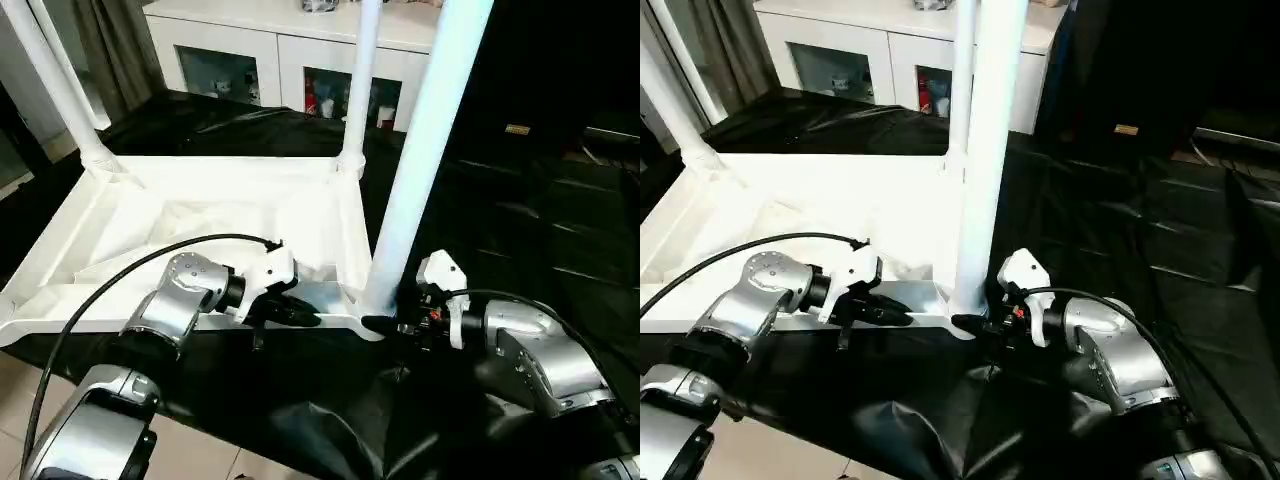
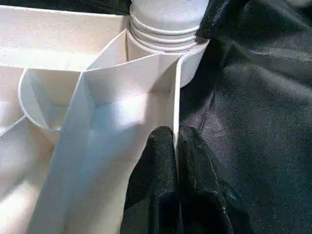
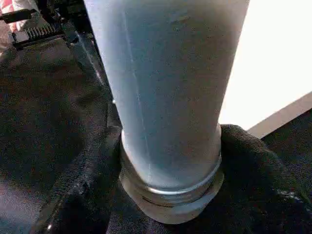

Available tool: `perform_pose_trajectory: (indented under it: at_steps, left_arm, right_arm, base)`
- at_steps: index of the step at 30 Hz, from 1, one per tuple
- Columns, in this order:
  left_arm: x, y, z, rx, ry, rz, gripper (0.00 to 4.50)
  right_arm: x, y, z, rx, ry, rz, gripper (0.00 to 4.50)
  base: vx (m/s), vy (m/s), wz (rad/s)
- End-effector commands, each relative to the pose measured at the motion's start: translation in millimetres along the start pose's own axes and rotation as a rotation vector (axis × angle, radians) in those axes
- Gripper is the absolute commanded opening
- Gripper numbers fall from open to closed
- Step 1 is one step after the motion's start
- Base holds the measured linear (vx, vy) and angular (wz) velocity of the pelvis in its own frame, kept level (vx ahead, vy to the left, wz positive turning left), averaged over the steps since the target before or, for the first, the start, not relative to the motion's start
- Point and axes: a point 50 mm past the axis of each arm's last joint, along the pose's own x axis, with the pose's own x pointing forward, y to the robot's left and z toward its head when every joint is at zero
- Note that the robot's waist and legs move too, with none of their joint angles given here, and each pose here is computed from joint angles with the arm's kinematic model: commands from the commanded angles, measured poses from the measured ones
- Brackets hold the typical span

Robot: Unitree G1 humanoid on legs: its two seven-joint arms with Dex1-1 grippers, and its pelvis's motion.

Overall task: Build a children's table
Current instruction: Rotate leg to tighten

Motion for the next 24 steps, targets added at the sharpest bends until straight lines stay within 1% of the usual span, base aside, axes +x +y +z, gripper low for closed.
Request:
perform_pose_trajectory:
  at_steps: [1, 4, 6, 8, 10, 13, 14, 15, 16, 18, 19, 21, 22, 24]
  left_arm:
    - [5, -4.4, -0.8, -0.033, -0.062, -0.021, 0.0]
    - [6, -3.1, -1.1, -0.039, -0.064, 0.008, 0.0]
    - [9, 1.8, -2.3, -0.044, -0.048, 0.079, 0.0]
    - [13, 8.1, -4.8, -0.069, -0.019, 0.167, 0.0]
    - [21, 13.4, -3.5, -0.091, -0.019, 0.248, 0.0]
    - [39, 17.7, 3.2, -0.121, -0.031, 0.341, 0.0]
    - [52, 19.2, 8.8, -0.137, -0.033, 0.394, 0.0]
    - [52, 19.2, 8.8, -0.137, -0.033, 0.394, 0.0]
    - [61, 20.0, 13.4, -0.145, -0.037, 0.429, 0.0]
    - [65, 19.8, 15.4, -0.14, -0.031, 0.43, 0.0]
    - [68, 19.9, 17.0, -0.126, -0.022, 0.428, 0.0]
    - [70, 20.7, 19.2, -0.102, -0.012, 0.424, 0.0]
    - [70, 21.0, 19.9, -0.096, -0.01, 0.423, 0.0]
    - [69, 22.0, 20.8, -0.083, -0.006, 0.417, 0.0]
  right_arm:
    - [3.0, 1.5, 0.1, 0.008, -0.003, 0.022, 2.73]
    - [4.0, 1.4, -4.1, 0.022, -0.005, -0.013, 2.72]
    - [6.9, -2.9, -9.4, 0.053, -0.012, -0.099, 2.72]
    - [11.3, -5.6, -17.8, 0.098, -0.006, -0.186, 2.72]
    - [19.9, -4.0, -26.8, 0.16, -0.006, -0.272, 2.72]
    - [36.9, -1.7, -31.2, 0.253, -0.036, -0.439, 2.72]
    - [48.8, 0.5, -30.7, 0.329, -0.05, -0.547, 2.72]
    - [48.8, 0.5, -30.7, 0.329, -0.05, -0.547, 2.72]
    - [58.1, 5.0, -28.0, 0.346, -0.062, -0.575, 2.72]
    - [62.3, 6.9, -26.3, 0.33, -0.059, -0.584, 2.72]
    - [65.2, 7.7, -24.5, 0.306, -0.059, -0.59, 2.72]
    - [65.8, 6.2, -22.1, 0.283, -0.071, -0.6, 2.72]
    - [65.6, 5.2, -21.3, 0.278, -0.076, -0.606, 3.06]
    - [62.8, 3.2, -16.8, 0.295, -0.13, -0.601, 3.4]
  base:
    - [0.0, 0.0, 0.0]
    - [0.0, 0.0, 0.0]
    - [0.0, 0.0, 0.0]
    - [0.0, 0.0, 0.0]
    - [0.0, 0.0, 0.0]
    - [0.0, 0.0, 0.0]
    - [0.0, 0.0, 0.0]
    - [0.0, 0.0, 0.0]
    - [0.0, 0.0, 0.0]
    - [0.0, 0.0, 0.0]
    - [0.0, 0.0, 0.0]
    - [0.0, 0.0, 0.0]
    - [0.0, 0.0, 0.0]
    - [0.0, 0.0, 0.0]
